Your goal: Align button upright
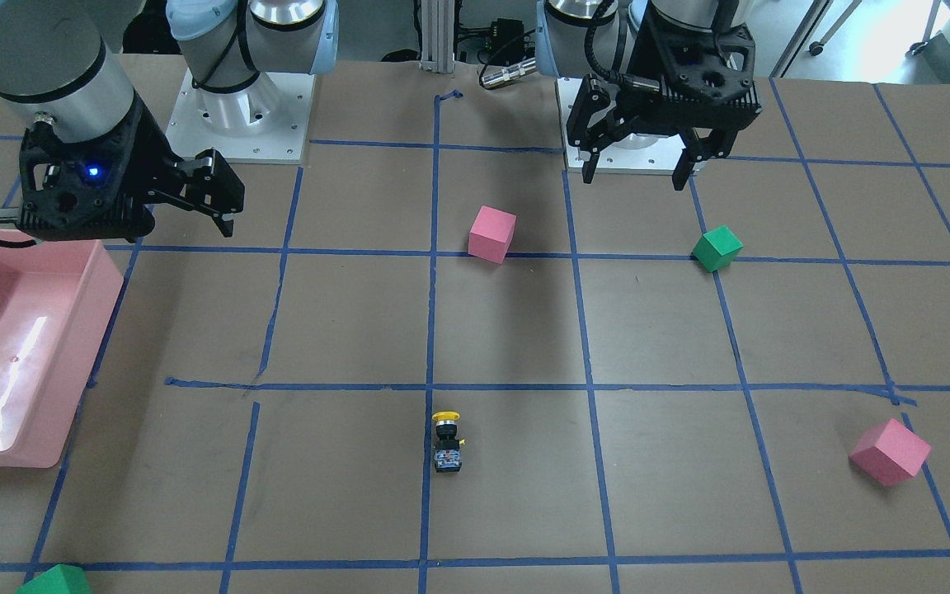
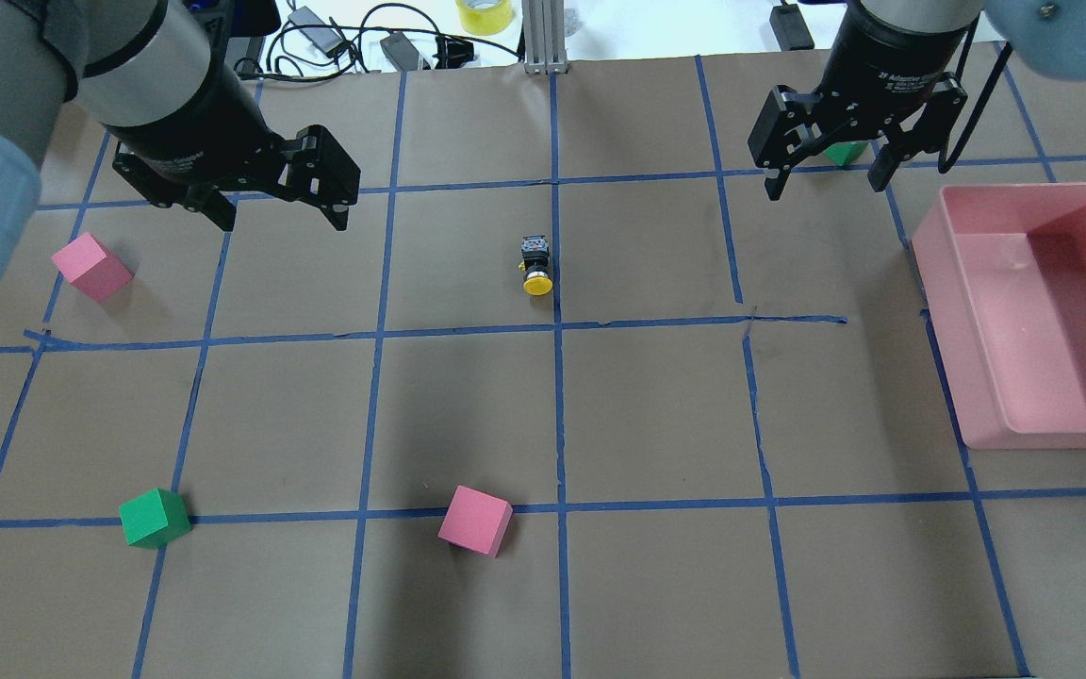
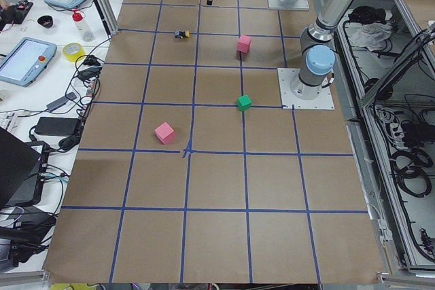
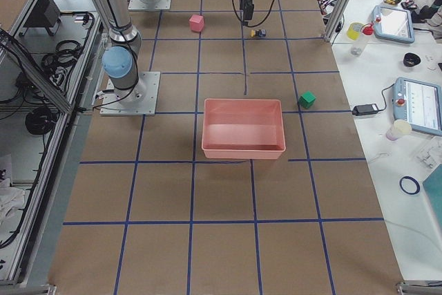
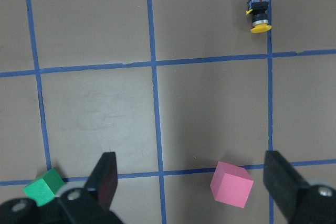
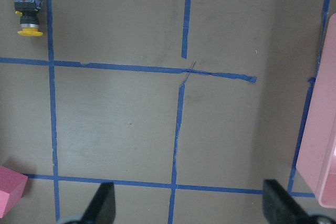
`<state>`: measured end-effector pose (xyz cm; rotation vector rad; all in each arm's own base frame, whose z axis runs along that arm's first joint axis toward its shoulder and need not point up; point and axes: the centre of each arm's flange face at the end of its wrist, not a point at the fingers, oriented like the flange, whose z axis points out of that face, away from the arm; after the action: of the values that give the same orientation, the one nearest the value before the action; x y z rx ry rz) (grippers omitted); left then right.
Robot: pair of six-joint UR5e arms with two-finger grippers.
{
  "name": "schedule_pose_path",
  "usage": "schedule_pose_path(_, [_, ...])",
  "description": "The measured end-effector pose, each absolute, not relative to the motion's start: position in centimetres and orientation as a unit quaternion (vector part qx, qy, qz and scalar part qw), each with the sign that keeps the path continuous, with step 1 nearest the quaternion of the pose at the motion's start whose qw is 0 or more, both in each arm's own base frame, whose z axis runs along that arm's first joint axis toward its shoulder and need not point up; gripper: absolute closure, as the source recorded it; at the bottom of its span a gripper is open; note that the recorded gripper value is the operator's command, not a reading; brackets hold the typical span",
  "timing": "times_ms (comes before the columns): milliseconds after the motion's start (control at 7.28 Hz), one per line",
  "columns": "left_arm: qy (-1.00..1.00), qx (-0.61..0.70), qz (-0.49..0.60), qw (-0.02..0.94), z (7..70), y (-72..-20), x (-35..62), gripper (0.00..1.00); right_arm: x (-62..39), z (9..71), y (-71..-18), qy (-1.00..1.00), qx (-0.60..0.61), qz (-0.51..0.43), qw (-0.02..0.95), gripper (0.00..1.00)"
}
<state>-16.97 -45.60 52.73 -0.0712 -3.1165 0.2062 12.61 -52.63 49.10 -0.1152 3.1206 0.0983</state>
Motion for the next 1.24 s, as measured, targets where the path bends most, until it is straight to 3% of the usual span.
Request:
schedule_pose_path(549, [-0.998, -0.024, 0.06, 0.008, 51.2, -46.4, -17.1, 0.0, 12.6, 49.9, -52.0, 0.999, -0.037, 0.022, 0.006, 0.0])
schedule_pose_path(1236, [-0.989, -0.028, 0.146, 0.006, 37.8, -50.2, -17.3, 0.0, 12.5, 49.9, -52.0, 0.999, -0.038, 0.021, 0.006, 0.0])
